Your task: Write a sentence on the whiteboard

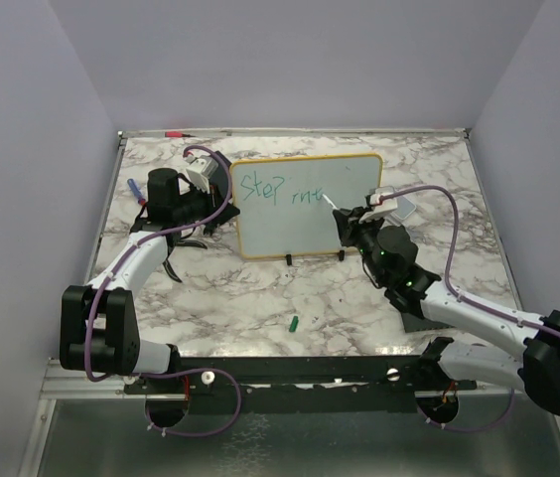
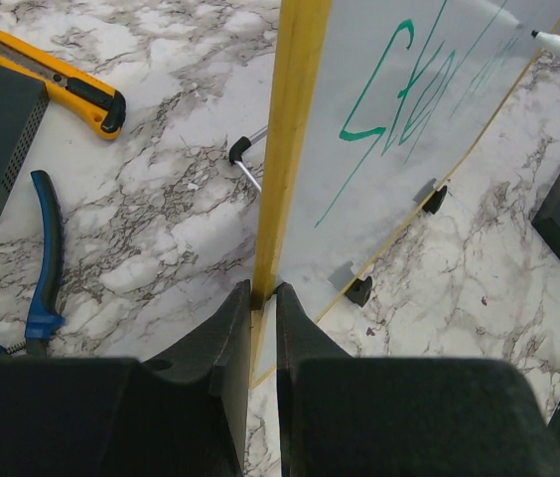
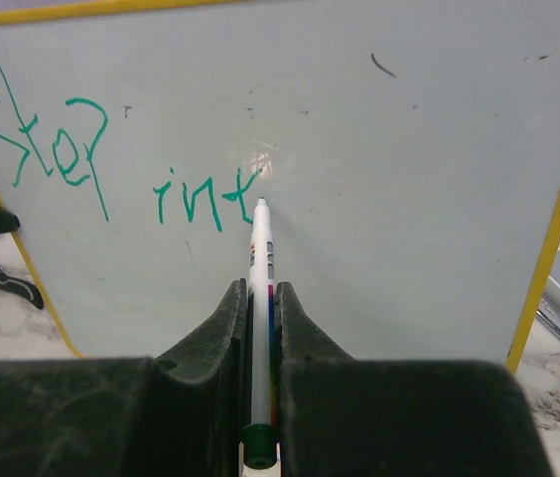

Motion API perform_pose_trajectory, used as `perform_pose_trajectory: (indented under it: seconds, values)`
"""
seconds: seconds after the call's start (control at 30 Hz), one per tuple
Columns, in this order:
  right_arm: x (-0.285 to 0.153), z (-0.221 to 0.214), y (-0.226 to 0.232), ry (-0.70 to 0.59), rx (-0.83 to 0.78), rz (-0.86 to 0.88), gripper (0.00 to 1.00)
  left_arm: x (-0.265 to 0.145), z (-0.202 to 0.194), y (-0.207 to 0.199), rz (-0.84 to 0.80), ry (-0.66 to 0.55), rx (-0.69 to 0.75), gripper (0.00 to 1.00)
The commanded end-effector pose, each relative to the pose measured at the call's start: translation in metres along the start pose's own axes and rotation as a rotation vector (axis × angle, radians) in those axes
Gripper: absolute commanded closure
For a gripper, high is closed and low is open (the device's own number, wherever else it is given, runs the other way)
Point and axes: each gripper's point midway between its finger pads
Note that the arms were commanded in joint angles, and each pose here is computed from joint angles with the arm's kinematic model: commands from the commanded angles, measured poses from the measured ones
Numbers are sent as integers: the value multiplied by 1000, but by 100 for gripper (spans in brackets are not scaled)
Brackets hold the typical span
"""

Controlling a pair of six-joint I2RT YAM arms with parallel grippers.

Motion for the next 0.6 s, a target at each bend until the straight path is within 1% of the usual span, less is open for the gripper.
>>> perform_pose_trajectory:
  seconds: [0.0, 0.07, 0.23, 0.57]
  values:
    - [-8, 12, 2, -29, -15, 28, 99, -5, 12, 0, 15, -40, 38, 100]
    - [-10, 15, 3, -37, -12, 33, 99, -6, 13, -1, 15, -41, 40, 100]
    - [-6, 19, -4, -44, -15, -19, 99, -6, 13, -1, 16, -42, 39, 100]
    - [1, 17, -7, -45, -37, -48, 99, -6, 12, -1, 15, -41, 41, 100]
Point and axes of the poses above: each gripper's point midway between its finger pads, its own x axis out along the fingers, its own y axis along the line the jaws close on, z = x × y, and after that the axes turned 8 degrees about x, right-handed
